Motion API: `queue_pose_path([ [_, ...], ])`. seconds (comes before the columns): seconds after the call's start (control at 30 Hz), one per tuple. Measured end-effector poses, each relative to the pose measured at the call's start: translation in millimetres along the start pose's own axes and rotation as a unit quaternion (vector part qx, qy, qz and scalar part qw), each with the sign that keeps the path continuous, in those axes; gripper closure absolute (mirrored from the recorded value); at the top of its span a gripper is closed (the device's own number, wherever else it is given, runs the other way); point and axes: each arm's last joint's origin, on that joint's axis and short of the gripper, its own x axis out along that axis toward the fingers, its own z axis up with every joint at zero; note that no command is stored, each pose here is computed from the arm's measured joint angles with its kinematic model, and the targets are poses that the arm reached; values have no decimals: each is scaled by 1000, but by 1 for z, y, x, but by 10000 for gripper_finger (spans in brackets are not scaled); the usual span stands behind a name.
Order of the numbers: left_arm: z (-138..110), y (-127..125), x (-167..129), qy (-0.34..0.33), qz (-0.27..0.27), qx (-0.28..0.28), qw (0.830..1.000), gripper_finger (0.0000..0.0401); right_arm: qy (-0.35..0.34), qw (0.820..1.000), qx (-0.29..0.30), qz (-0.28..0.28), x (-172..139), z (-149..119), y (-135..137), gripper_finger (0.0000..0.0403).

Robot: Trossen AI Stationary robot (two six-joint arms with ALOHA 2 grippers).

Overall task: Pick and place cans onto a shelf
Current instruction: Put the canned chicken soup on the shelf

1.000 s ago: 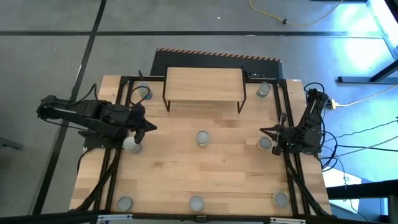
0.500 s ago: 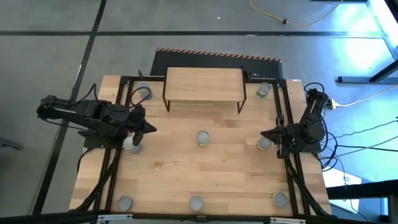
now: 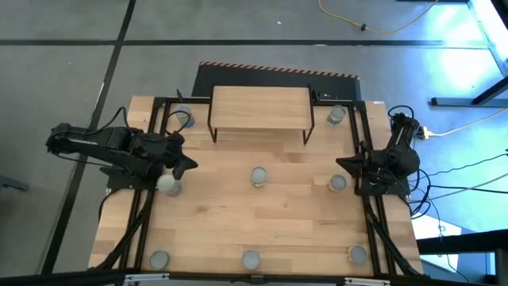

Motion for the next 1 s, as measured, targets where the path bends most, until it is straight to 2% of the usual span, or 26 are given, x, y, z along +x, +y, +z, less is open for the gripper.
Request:
queue_pose_path([
  [0.27,0,-2,0,23,-26,24,999,321,-11,998,-30,-47,-2,34,-8,384],
  [0.33,0,-2,0,24,-28,25,999,321,-13,998,-23,-58,-2,46,-12,384],
  [0.6,12,-16,-6,-37,-81,83,993,321,-24,997,-32,-69,-6,89,-25,384],
  [0.8,26,-25,-30,-84,-41,96,991,321,-8,992,-79,-101,-5,117,-24,384],
  [1.0,37,-28,-55,-129,19,99,986,321,23,985,-83,-146,-2,150,-14,384],
])
